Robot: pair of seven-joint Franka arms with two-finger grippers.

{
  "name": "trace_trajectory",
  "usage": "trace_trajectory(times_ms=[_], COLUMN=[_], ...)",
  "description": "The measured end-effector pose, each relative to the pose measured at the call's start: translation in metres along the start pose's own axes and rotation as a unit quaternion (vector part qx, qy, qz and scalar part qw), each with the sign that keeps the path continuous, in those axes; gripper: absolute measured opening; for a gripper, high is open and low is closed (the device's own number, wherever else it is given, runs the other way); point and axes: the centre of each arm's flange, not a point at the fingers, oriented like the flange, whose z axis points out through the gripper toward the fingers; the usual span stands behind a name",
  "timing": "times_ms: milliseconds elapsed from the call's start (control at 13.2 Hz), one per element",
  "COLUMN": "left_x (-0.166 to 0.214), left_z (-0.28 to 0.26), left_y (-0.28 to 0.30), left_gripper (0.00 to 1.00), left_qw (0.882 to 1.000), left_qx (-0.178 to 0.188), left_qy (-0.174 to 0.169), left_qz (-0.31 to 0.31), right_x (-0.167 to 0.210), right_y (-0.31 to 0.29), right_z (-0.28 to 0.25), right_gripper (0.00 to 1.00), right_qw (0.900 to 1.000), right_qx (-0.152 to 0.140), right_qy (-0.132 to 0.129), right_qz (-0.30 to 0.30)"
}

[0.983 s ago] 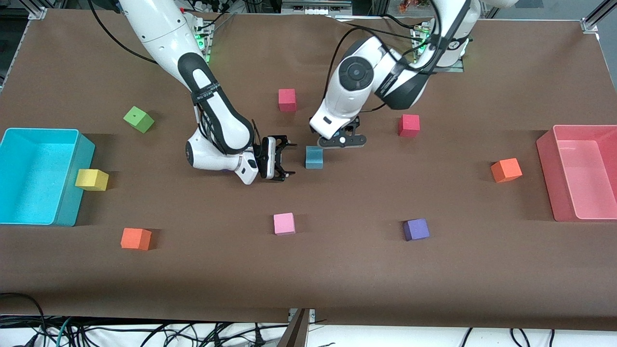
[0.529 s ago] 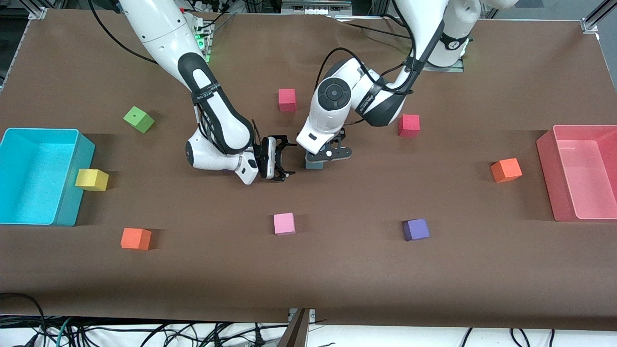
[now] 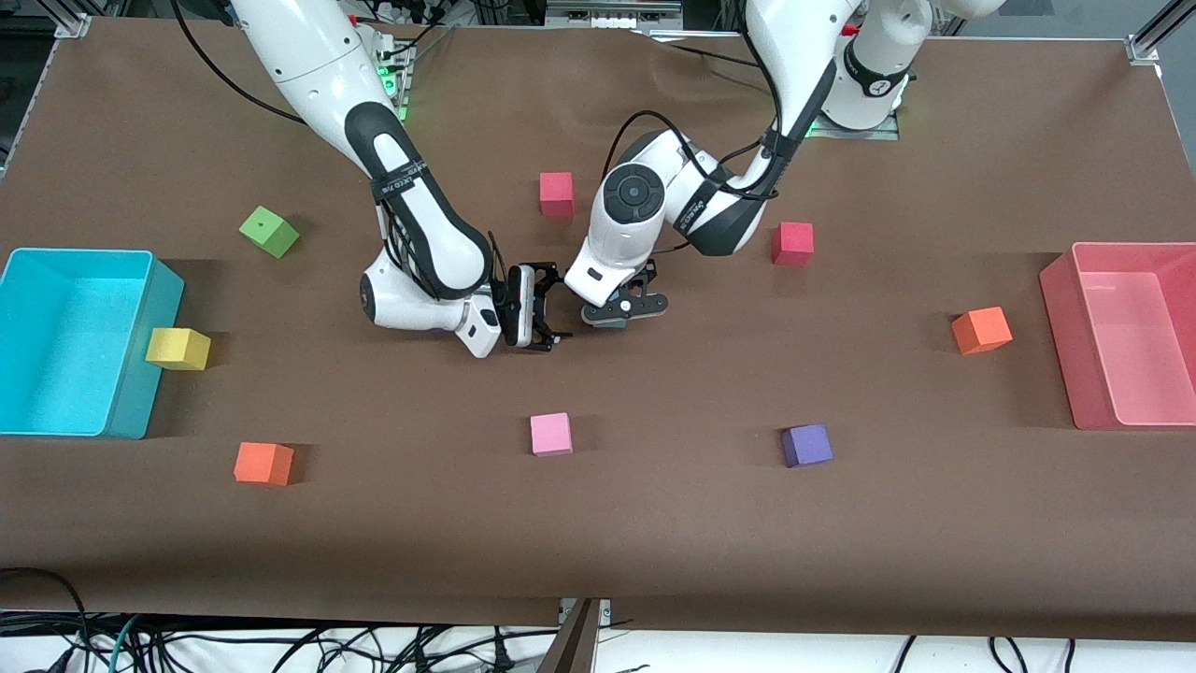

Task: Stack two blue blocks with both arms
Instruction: 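Lower the held cube onto the placed light blue cube with the left gripper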

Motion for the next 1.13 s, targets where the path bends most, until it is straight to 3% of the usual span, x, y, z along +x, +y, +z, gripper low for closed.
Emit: trace_trajectory(times_ms=[1134], left_x=[0.0023], left_z=[0.0033], left_y=[-0.0019], left_gripper=[0.57], left_qw=[1.0], left_qx=[0.012], left_qy=[0.011], left_qz=[0.011], right_x=[0.0], right_y=[0.0], right_z=[0.0], right_gripper=[1.0], right_qw=[1.0], right_qx=[0.0], right_qy=[0.0], right_qz=[0.0])
